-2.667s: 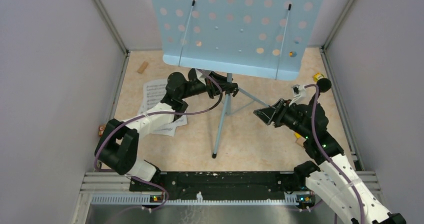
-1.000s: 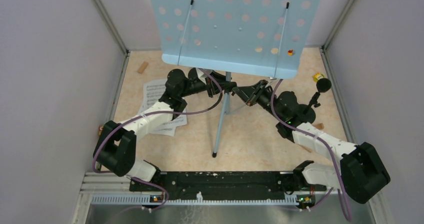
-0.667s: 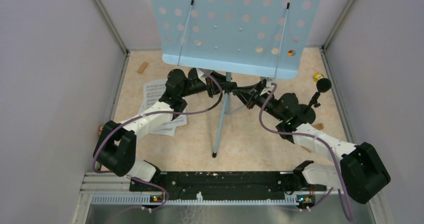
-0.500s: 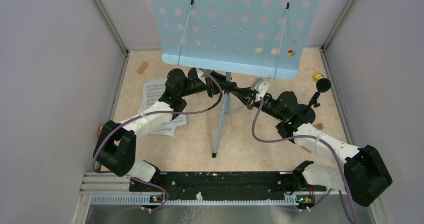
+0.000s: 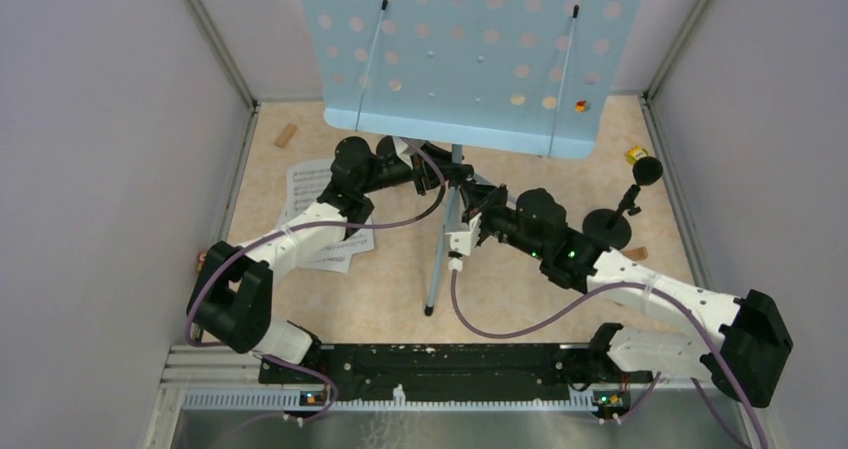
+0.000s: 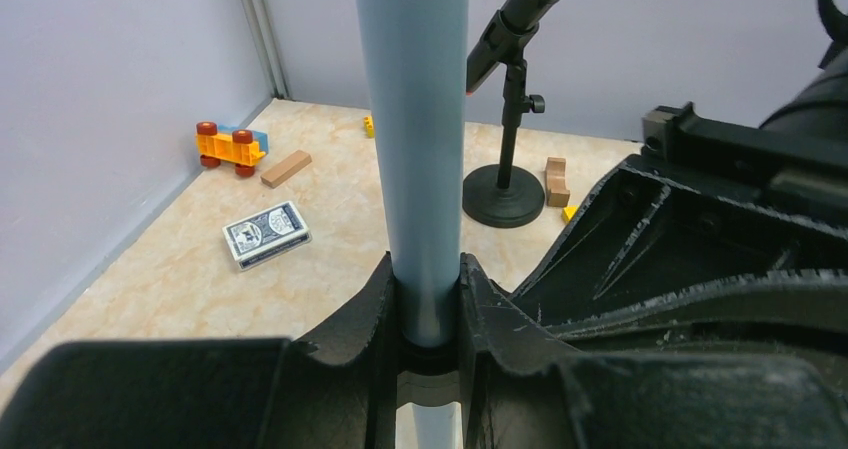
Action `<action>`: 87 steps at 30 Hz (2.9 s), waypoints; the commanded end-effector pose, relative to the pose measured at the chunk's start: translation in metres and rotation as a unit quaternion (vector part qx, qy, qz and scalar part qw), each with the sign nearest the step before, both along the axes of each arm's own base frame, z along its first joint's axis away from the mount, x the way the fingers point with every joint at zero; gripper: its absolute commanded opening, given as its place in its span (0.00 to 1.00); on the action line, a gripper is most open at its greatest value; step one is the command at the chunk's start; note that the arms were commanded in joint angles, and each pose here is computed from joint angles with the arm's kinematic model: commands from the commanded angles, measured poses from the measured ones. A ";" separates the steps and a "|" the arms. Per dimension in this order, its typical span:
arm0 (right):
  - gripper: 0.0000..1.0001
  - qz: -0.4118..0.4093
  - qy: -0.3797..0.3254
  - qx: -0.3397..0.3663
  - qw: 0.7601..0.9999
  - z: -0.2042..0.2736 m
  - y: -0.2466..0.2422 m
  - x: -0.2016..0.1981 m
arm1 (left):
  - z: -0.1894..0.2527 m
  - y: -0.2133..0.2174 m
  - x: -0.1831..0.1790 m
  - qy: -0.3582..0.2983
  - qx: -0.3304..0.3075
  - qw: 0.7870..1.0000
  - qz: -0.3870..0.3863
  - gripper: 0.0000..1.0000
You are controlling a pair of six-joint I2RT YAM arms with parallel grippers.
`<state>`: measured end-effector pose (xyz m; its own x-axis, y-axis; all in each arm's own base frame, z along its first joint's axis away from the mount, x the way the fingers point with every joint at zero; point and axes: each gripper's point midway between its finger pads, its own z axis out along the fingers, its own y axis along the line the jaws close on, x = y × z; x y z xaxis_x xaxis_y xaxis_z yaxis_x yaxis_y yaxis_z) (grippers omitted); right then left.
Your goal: Pack up the instrument practice props
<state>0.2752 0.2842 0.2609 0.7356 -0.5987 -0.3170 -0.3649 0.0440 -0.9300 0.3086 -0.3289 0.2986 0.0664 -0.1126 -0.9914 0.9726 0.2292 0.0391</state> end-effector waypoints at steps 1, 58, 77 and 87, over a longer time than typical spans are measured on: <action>0.00 -0.013 0.031 -0.245 0.969 -0.108 -0.028 -0.019 | -0.024 -0.003 0.008 0.012 0.031 0.999 0.003 0.00; 0.84 -0.092 0.487 0.718 0.488 0.039 -0.062 0.034 | -0.032 -0.006 0.011 0.029 0.040 0.999 0.002 0.00; 0.76 -0.246 0.532 0.660 0.470 0.008 -0.096 -0.007 | -0.031 -0.005 0.012 0.026 0.041 0.999 0.006 0.00; 0.69 -0.077 0.645 0.689 0.323 0.033 -0.051 -0.018 | -0.029 -0.005 0.011 0.026 0.041 0.999 0.004 0.00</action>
